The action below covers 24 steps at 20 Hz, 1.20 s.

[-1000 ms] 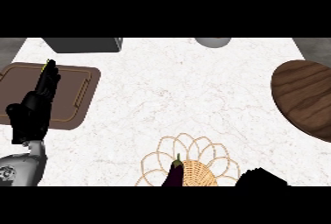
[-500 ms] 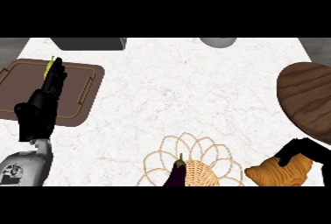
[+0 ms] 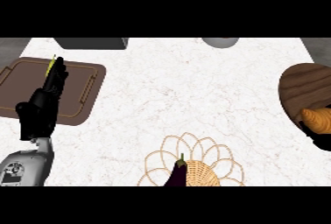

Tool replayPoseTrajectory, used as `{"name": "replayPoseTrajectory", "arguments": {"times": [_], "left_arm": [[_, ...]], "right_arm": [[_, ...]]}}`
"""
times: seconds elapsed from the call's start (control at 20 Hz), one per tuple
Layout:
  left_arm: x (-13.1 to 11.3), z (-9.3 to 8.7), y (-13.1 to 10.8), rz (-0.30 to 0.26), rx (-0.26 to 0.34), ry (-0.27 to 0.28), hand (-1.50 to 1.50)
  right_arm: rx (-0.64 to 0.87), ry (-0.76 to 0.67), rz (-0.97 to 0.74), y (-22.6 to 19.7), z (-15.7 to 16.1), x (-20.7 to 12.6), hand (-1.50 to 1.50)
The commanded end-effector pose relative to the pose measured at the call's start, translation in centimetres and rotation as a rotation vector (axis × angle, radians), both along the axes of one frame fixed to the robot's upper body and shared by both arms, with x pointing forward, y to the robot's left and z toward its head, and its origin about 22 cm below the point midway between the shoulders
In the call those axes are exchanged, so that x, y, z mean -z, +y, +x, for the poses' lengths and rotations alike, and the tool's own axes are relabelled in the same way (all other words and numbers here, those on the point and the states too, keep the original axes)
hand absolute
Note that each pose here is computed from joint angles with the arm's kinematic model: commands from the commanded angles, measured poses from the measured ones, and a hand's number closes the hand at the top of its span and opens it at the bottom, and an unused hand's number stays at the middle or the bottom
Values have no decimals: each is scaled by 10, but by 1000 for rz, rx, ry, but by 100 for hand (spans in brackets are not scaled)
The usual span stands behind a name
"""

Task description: Pick the croissant from the placemat and place it in the bowl

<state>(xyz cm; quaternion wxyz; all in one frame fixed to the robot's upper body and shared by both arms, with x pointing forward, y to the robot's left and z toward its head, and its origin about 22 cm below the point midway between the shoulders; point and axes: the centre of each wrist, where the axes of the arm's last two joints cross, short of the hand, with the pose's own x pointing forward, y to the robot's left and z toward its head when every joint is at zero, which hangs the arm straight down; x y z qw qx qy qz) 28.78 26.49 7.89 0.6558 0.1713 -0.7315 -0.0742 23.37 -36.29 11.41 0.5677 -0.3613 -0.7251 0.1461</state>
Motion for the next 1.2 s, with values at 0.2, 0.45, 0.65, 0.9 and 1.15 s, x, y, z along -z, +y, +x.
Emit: {"name": "replayPoseTrajectory", "arguments": {"times": [0.2,0.45,0.65,0.9,1.15], "left_arm": [[-7,7,-15,2,17,3,0],[-11,5,0,0,40,-5,0],[0,8,-9,-9,44,-13,0],[1,11,-19,-10,63,-4,0],[-9,5,-13,-1,67,-8,0]], "right_arm": [[163,-31,-234,-56,55,20,150],[240,-5,-326,-97,66,53,150],[254,35,-289,-96,93,69,150],[192,169,-110,-122,95,57,-150],[76,95,22,-119,91,78,-150]]}}
